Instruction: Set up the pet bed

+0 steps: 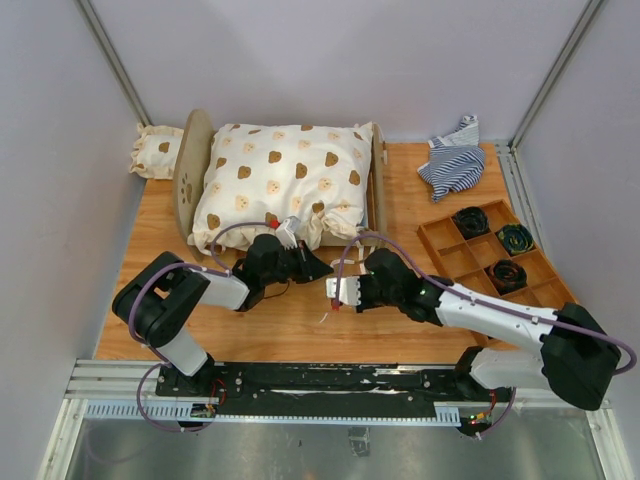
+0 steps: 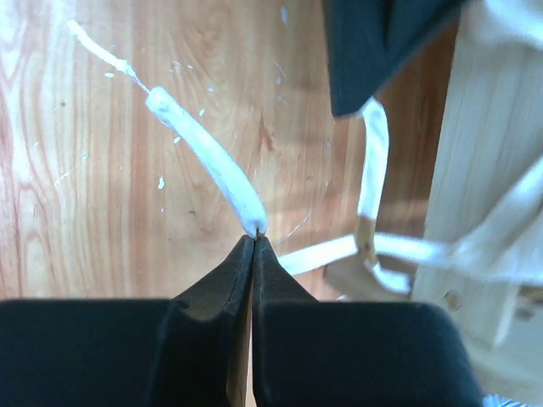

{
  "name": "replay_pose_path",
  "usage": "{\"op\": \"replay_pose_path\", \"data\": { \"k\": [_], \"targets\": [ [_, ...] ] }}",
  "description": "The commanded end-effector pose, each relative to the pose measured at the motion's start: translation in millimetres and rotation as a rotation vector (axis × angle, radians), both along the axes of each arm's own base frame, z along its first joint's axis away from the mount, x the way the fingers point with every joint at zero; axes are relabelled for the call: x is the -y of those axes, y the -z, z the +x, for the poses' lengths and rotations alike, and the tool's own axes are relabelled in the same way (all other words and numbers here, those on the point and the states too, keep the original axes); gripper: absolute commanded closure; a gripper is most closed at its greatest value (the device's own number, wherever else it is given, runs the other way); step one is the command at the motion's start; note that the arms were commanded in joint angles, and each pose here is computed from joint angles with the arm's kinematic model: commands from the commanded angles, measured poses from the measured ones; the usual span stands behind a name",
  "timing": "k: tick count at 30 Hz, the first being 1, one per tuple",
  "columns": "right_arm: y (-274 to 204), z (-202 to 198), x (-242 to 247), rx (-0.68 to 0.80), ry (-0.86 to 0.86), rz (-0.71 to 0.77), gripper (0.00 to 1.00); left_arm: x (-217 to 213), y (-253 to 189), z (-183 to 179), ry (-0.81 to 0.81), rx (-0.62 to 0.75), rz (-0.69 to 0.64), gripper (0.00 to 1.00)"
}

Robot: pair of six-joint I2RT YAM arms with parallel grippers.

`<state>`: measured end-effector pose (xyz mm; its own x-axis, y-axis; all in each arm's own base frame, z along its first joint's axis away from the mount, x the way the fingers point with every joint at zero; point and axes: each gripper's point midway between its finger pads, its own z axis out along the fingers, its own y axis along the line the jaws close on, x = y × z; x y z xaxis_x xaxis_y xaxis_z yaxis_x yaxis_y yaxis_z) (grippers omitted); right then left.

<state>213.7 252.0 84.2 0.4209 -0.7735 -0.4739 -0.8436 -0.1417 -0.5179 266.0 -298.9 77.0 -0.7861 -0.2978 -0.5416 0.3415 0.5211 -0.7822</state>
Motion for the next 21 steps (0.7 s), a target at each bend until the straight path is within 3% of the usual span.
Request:
{"op": "replay_pose_path", "data": {
  "k": [1,5,12,21],
  "targets": [
    [-20.8,24.8,8.7,-0.059,0.445,0.29,1.0,-3.3,1.8,1.0,-0.002,0.028,0.008,1.0],
    [-30.9,39.9,22.2,-0.047,0.638,0.323,1.0,-2.5,0.8,1.5,-0.003,0.027,0.005,1.0],
    [-30.5,68.2,58.9,0.032,0.903,0.206,1.0,-0.9,-1.5,0.2,-0.002,0.025,-0.002,1.0],
    [-16.5,67.1,83.8,0.068,1.077,0.247,1.0,4.2,-1.1,-3.3,0.012,0.022,-0.003,1.0]
  ]
}}
